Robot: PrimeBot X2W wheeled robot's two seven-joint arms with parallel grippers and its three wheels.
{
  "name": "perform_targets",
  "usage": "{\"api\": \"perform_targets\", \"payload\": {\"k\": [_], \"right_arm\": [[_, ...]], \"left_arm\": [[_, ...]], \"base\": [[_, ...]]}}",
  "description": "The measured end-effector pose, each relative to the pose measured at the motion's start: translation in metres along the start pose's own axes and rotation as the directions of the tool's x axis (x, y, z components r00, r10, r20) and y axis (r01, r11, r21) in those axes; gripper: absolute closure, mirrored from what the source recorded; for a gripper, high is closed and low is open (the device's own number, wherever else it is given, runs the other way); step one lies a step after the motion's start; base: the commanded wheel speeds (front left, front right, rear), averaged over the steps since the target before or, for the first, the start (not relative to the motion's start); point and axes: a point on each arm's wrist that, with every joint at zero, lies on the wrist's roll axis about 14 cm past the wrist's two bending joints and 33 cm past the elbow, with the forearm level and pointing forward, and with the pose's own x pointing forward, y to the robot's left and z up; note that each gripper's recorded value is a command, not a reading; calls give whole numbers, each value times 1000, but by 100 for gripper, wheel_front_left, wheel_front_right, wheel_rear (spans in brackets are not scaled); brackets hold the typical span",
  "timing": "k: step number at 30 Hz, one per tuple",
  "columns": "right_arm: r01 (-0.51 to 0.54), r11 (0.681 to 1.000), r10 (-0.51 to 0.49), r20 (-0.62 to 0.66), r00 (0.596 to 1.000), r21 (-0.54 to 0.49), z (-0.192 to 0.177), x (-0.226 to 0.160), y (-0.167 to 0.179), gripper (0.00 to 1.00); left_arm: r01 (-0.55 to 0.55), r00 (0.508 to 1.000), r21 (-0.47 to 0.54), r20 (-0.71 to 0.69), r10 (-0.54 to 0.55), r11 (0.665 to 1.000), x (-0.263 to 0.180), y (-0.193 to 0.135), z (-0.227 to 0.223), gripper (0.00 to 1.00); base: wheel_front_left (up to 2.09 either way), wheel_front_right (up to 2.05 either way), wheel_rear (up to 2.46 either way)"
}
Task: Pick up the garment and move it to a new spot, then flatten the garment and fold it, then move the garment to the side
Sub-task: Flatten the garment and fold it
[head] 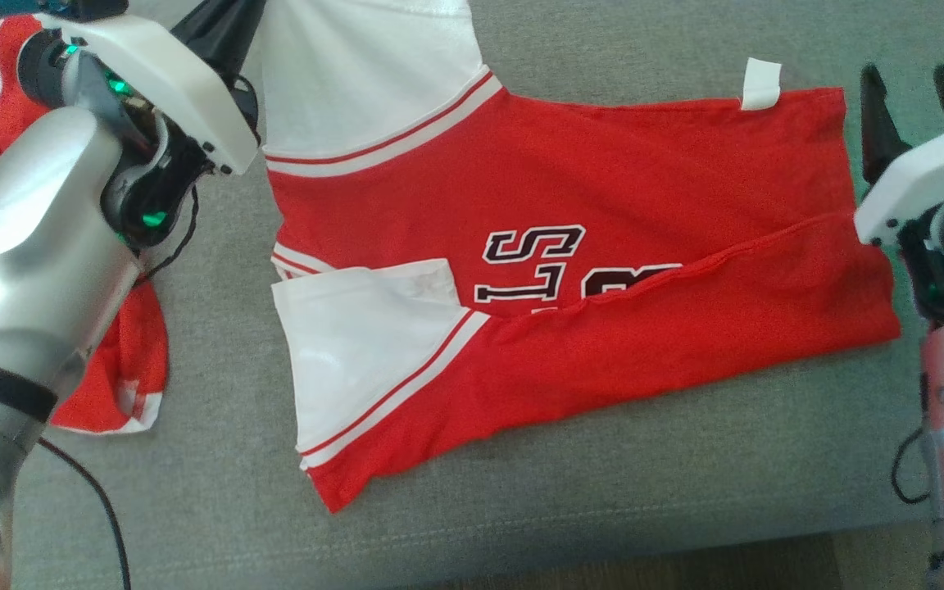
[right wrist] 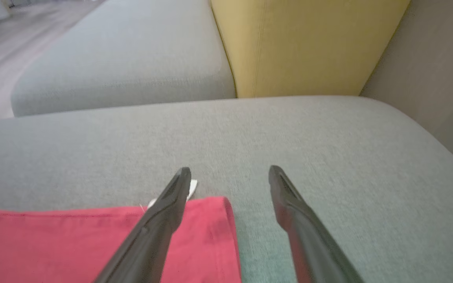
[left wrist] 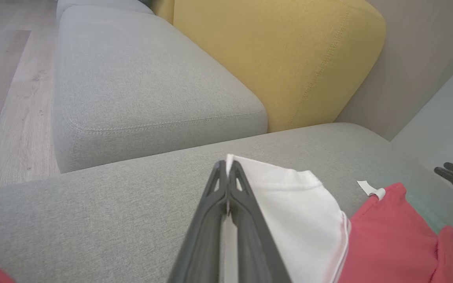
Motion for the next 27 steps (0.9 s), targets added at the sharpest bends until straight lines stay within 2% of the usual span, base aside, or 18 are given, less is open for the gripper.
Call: {"api": "perform_targets", "payload": {"k": [6, 17, 27], "right_arm": [[20, 999, -24, -117, 993, -35, -26, 6, -10, 0], [-3, 996, -22, -277, 961, -89, -58, 33, -4, 0], [-36, 990, -15, -353, 935, -137, -76, 50, 3, 0]], "left_arm": [[0, 1000, 0, 12, 0, 1000, -8, 0, 1, 100], [-4, 1000, -20, -13, 3, 1000, -7, 7, -14, 100], [-16, 999, -30, -33, 15, 999, -6, 16, -24, 100]], "base": [[0, 0, 0], [0, 0, 0], [0, 0, 0]]}}
